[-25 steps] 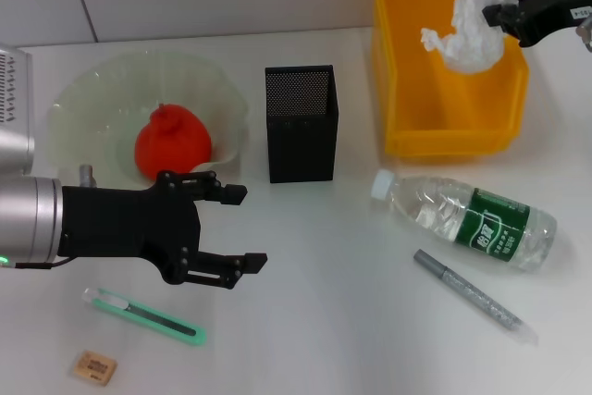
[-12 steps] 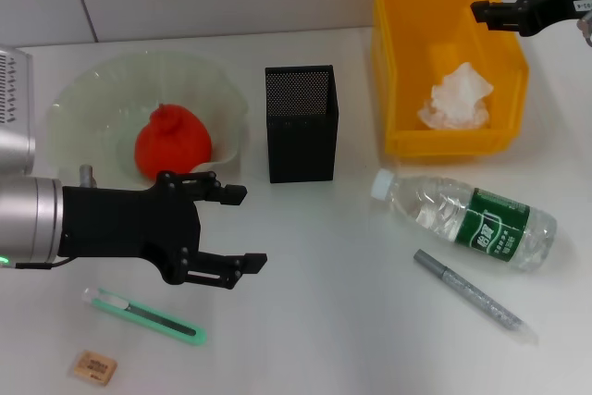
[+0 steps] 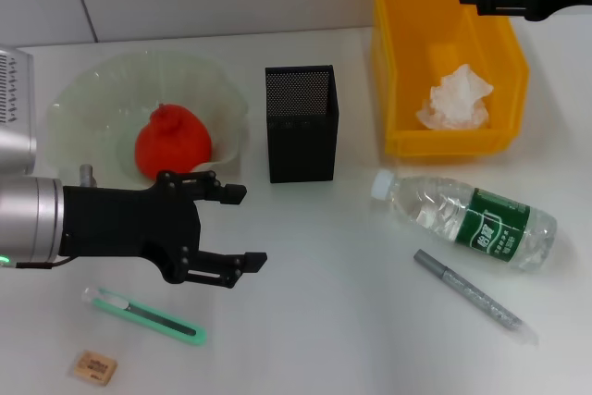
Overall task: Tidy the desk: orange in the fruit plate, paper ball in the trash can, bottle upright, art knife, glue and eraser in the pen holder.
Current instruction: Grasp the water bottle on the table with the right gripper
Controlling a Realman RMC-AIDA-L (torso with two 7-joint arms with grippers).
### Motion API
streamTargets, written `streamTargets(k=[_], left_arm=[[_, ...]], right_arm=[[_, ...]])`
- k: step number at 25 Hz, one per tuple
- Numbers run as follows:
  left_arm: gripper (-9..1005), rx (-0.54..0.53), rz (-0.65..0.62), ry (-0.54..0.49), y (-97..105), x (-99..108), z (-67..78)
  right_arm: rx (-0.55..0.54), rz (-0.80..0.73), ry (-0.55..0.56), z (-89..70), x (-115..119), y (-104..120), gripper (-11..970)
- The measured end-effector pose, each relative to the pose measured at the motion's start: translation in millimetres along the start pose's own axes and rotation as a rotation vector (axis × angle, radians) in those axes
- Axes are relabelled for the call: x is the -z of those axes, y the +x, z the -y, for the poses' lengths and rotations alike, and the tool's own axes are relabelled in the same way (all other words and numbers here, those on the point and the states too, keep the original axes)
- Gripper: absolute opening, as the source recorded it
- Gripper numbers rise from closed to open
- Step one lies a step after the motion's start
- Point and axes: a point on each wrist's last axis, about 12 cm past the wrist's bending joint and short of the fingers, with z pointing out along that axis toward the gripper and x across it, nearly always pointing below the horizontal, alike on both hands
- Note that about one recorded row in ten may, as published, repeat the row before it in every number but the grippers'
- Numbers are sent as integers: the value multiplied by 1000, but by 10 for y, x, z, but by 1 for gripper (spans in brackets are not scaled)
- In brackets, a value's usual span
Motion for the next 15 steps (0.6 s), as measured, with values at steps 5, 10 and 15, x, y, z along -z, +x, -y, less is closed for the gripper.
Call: streamTargets(k=[5,10,15], left_arm=[[800,-1,4,1,12,-9,3],[798,1,6,-3,19,-14,-1],[797,8,11,-7,29,-13,3]], right_arm=[[11,114,-72,-46,170,24,698],[16,170,-174,-110,289,96,712],[23,138,-264,-190,376,177,726]])
